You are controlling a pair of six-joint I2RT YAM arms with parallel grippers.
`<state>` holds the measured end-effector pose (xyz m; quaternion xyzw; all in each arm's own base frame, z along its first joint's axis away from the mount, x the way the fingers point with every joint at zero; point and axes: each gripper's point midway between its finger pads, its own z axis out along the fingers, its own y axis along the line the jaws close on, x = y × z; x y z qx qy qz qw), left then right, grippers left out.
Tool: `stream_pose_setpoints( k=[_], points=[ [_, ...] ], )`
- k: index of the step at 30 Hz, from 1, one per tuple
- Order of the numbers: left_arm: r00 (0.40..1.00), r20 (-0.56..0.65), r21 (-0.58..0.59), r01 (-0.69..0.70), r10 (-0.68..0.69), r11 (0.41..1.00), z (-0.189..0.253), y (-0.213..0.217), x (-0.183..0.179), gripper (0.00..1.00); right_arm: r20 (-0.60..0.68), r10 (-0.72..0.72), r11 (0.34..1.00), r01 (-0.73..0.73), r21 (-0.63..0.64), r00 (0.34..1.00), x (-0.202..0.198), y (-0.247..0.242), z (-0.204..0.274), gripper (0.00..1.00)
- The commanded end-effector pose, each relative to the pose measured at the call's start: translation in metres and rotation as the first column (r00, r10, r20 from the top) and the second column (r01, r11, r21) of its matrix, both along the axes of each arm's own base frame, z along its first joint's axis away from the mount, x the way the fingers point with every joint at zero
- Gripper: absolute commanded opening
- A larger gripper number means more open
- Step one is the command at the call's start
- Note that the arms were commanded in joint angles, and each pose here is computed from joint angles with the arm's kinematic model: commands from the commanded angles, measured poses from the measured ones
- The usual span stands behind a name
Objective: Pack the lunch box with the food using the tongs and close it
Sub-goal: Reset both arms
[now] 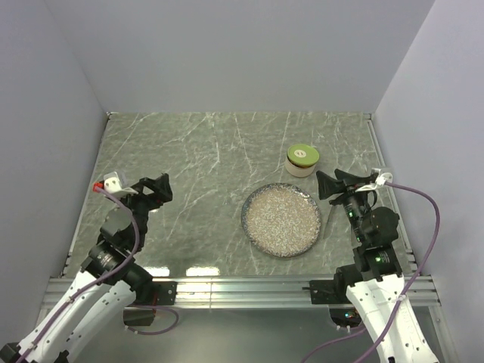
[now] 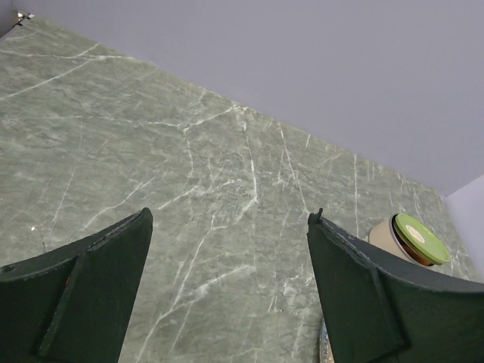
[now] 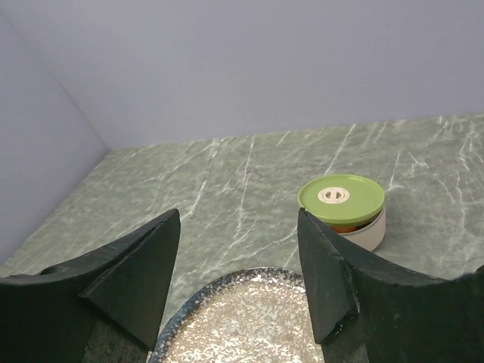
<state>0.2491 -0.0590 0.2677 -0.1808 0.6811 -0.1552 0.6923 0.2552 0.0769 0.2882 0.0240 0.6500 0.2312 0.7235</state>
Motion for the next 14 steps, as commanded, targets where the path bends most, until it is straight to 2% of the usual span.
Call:
stream_pose_setpoints(
  k=[1, 14],
  points=[
    [1.000, 0.007, -0.003, -0.018, 0.018, 1.000, -0.0001, 0.0060, -0.0037, 0.90, 0.046, 0.024, 1.000, -0.025, 0.011, 0.999, 0.0006, 0.0049, 0.0115, 0.71],
    [1.000, 0.012, -0.008, -0.029, 0.029, 1.000, -0.0011, 0.0069, -0.0022, 0.92, 0.038, 0.008, 1.000, -0.008, 0.014, 0.999, -0.0022, 0.0015, 0.0085, 0.71]
  ],
)
